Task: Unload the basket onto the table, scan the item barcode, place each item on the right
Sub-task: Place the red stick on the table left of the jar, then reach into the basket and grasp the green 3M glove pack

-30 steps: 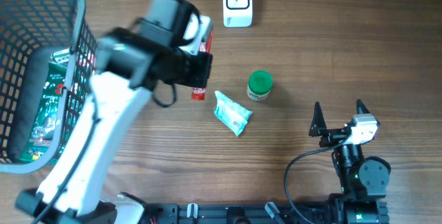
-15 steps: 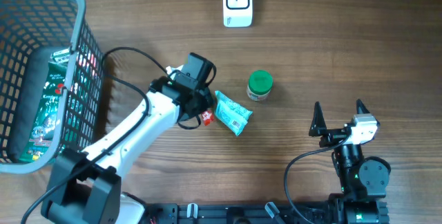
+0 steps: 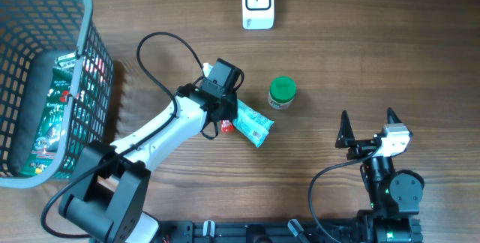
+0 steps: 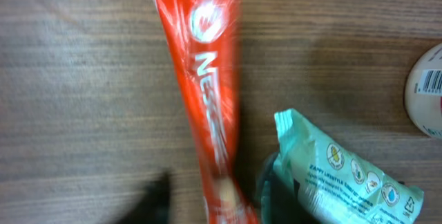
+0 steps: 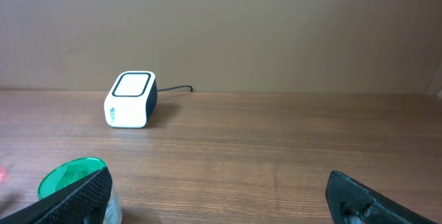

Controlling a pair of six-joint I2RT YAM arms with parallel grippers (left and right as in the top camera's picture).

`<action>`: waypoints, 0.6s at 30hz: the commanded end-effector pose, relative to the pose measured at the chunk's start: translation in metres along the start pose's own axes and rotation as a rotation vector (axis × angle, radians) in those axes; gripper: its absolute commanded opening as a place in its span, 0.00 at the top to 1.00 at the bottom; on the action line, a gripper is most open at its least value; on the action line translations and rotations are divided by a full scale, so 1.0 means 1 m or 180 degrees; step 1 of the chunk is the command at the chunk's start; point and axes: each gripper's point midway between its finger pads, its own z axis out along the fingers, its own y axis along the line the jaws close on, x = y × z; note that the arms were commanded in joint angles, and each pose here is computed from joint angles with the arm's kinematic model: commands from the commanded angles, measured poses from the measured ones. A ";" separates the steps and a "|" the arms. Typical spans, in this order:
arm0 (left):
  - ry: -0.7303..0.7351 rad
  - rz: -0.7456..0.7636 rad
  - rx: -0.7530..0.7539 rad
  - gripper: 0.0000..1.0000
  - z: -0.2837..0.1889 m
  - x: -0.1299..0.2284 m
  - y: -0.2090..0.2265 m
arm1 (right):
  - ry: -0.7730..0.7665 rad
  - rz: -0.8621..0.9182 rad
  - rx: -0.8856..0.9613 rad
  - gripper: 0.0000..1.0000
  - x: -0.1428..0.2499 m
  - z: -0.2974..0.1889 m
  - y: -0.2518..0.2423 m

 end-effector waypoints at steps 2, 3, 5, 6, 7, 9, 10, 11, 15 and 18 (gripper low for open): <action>-0.0178 0.0511 -0.0062 0.00 -0.009 -0.019 -0.003 | -0.0014 0.0048 0.0058 0.00 -0.001 0.000 -0.003; -0.0270 0.0596 -0.0133 0.00 -0.021 -0.033 -0.003 | -0.0014 0.0049 0.0058 0.00 -0.001 0.000 -0.003; -0.0552 0.0573 -0.0425 0.00 -0.054 -0.066 0.004 | -0.0014 0.0048 0.0058 0.00 -0.001 0.000 -0.003; -0.0771 0.0519 -0.0639 0.00 -0.079 -0.089 0.012 | -0.0014 0.0048 0.0058 0.00 -0.001 0.000 -0.003; -0.1066 0.0412 -0.0907 0.00 -0.114 -0.116 0.024 | -0.0014 0.0049 0.0058 0.00 -0.001 0.000 -0.003; -0.1645 0.0048 -0.1292 0.00 -0.187 -0.162 0.049 | -0.0014 0.0049 0.0058 0.00 -0.001 0.000 -0.003; -0.1939 -0.0225 -0.1356 0.00 -0.227 -0.181 0.062 | -0.0014 0.0048 0.0058 0.00 -0.001 0.000 -0.003; -0.2088 -0.0374 -0.1331 0.00 -0.248 -0.190 0.068 | -0.0014 0.0049 0.0058 0.00 -0.001 0.000 -0.003; -0.2849 -0.1399 -0.0980 0.00 -0.354 -0.220 0.123 | -0.0014 0.0049 0.0058 0.00 -0.001 0.000 -0.003; -0.3238 -0.2340 -0.0894 0.00 -0.399 -0.211 0.183 | -0.0014 0.0049 0.0058 0.00 -0.001 0.000 -0.003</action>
